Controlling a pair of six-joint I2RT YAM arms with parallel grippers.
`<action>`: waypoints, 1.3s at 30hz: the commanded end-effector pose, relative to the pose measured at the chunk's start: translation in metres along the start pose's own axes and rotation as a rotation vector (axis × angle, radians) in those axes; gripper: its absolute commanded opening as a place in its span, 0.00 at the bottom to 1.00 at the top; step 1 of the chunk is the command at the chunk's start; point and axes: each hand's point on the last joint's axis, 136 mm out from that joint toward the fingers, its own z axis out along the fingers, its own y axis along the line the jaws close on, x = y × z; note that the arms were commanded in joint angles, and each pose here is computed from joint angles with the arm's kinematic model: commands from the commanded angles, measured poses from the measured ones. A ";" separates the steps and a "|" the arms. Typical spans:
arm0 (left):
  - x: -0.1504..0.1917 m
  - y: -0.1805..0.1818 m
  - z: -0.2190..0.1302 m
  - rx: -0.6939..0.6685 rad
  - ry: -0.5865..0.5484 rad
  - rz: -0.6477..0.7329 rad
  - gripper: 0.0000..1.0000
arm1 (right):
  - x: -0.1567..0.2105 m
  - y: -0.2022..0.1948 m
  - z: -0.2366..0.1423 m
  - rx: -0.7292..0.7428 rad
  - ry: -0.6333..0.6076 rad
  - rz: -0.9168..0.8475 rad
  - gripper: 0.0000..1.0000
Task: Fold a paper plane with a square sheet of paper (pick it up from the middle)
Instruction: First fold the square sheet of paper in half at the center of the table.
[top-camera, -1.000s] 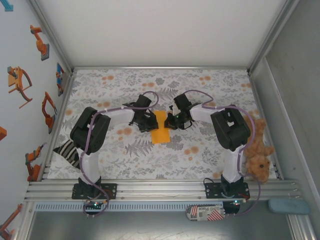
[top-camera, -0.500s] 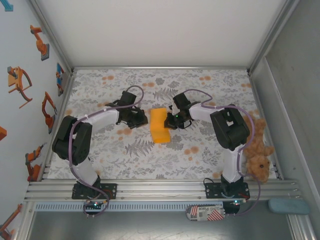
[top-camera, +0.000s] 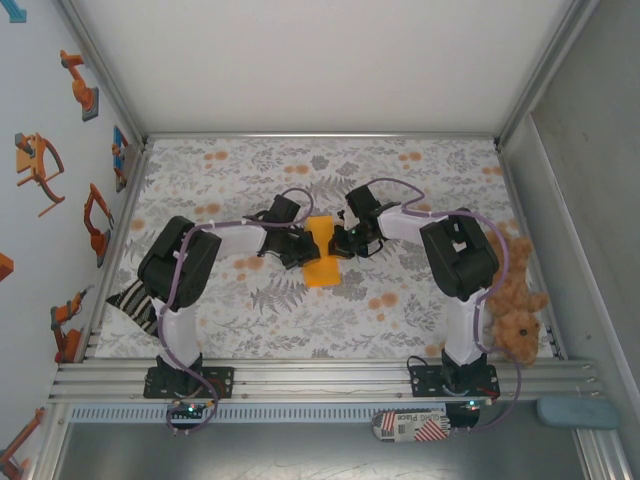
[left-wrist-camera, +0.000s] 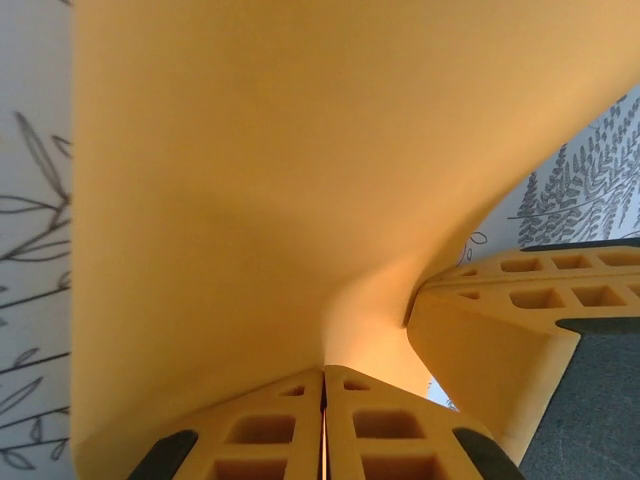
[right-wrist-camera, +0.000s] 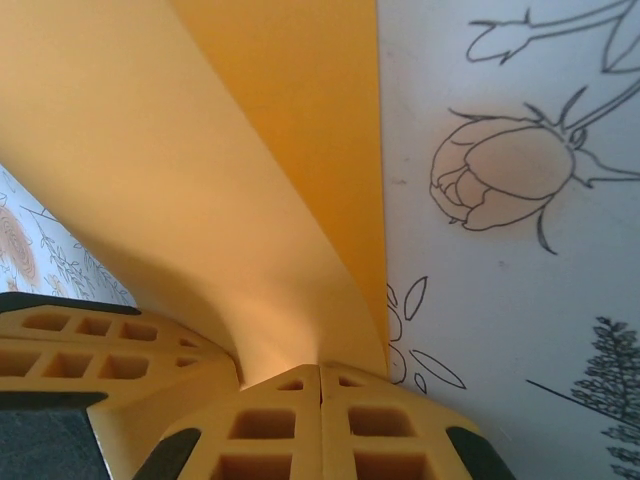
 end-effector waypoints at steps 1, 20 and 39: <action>0.016 0.025 -0.001 -0.035 0.050 -0.060 0.08 | 0.062 -0.122 0.029 0.440 0.158 0.131 0.00; 0.013 -0.017 -0.057 0.115 -0.007 -0.042 0.10 | 0.063 -0.128 0.031 0.460 0.153 0.143 0.00; 0.065 0.079 -0.035 -0.131 0.125 -0.169 0.09 | 0.065 -0.132 0.032 0.471 0.156 0.143 0.00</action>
